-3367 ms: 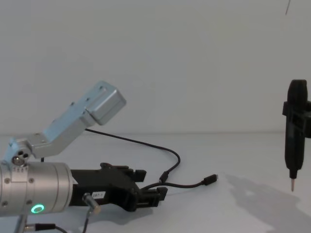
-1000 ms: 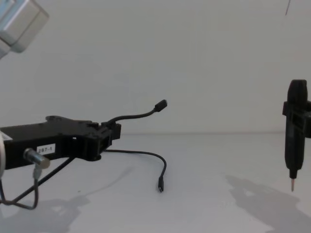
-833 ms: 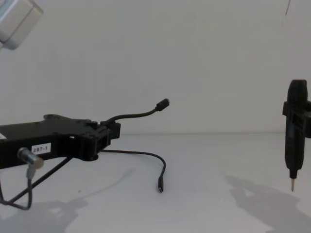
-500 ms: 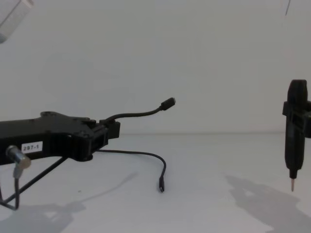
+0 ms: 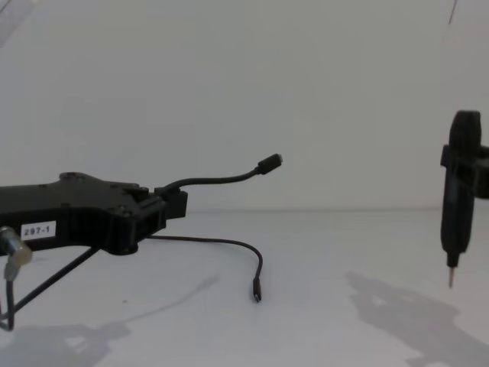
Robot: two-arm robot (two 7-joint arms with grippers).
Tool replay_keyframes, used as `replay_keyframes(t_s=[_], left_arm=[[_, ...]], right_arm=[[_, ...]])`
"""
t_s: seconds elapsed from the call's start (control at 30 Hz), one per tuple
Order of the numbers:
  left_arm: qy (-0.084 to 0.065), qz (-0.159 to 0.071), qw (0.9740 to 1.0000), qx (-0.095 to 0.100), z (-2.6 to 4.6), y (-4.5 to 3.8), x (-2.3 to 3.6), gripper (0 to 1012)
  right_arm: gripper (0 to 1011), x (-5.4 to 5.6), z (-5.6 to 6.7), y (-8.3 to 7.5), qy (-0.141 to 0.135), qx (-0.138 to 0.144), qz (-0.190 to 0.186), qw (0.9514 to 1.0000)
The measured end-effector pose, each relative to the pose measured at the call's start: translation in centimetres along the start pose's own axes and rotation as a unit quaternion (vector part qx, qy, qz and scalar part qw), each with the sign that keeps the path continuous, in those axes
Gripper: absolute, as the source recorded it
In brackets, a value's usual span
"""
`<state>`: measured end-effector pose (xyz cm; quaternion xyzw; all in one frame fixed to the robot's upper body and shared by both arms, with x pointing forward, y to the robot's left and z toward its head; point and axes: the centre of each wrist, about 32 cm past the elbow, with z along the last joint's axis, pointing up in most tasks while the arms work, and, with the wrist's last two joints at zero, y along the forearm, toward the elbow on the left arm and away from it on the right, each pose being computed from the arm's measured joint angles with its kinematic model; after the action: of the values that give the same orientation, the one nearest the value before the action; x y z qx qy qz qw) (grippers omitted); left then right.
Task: Pick up the data cable with the one hand.
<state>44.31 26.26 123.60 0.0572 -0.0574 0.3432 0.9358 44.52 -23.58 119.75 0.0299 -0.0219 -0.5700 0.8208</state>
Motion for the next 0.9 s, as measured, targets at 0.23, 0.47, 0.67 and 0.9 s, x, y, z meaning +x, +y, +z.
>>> replay_keyframes(t_s=[0.23,0.47,0.67,0.9], left_arm=[[-0.001,-0.004,1.0000,0.000,0.05,0.11,0.09,42],[-0.002,-0.006,1.0000,0.000,0.09,0.18,0.15,42],[-0.002,-0.007,1.0000,0.000,0.11,0.21,0.17,42],[-0.003,-0.008,1.0000,0.000,0.13,0.23,0.19,42]], right_arm=[[279,-0.3,1.4,0.7,0.036,0.011,0.013,0.9992],[279,-0.9,2.8,2.0,0.078,0.025,0.034,0.9960],[279,-1.4,3.5,3.2,0.100,0.041,0.066,0.9920],[279,-1.7,3.7,4.7,0.113,0.061,0.103,0.9864]])
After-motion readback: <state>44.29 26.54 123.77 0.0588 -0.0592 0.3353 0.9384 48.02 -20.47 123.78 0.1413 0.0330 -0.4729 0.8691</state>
